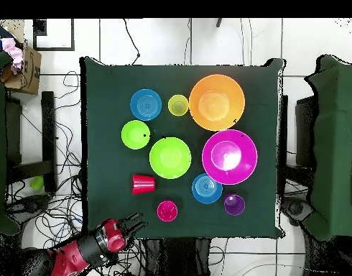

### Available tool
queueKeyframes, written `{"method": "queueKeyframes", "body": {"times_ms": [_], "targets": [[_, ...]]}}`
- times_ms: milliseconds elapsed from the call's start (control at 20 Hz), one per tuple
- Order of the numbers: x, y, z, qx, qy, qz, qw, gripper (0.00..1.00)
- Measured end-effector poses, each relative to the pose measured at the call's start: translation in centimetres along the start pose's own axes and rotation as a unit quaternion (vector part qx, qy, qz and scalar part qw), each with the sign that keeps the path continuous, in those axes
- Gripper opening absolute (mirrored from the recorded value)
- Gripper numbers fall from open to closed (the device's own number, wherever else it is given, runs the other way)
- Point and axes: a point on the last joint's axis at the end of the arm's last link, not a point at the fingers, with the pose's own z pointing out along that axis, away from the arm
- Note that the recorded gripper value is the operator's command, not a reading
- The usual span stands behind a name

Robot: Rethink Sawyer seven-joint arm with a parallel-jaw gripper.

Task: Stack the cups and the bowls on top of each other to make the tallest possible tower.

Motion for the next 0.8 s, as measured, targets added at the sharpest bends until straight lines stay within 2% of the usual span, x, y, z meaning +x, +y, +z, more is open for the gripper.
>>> {"method": "queueKeyframes", "body": {"times_ms": [200, 250, 500, 600, 800], "targets": [[0.0, -0.9, 0.8, -0.025, 0.051, 0.022, 0.9981, 1.0], [-0.4, -2.1, 1.6, -0.039, 0.091, 0.045, 0.9941, 1.0], [-1.6, -4.9, 3.2, -0.055, 0.142, 0.086, 0.9847, 1.0], [-2.1, -6.0, 3.5, -0.061, 0.152, 0.098, 0.9817, 1.0], [-2.6, -6.6, 2.9, -0.071, 0.15, 0.103, 0.9807, 1.0]]}}
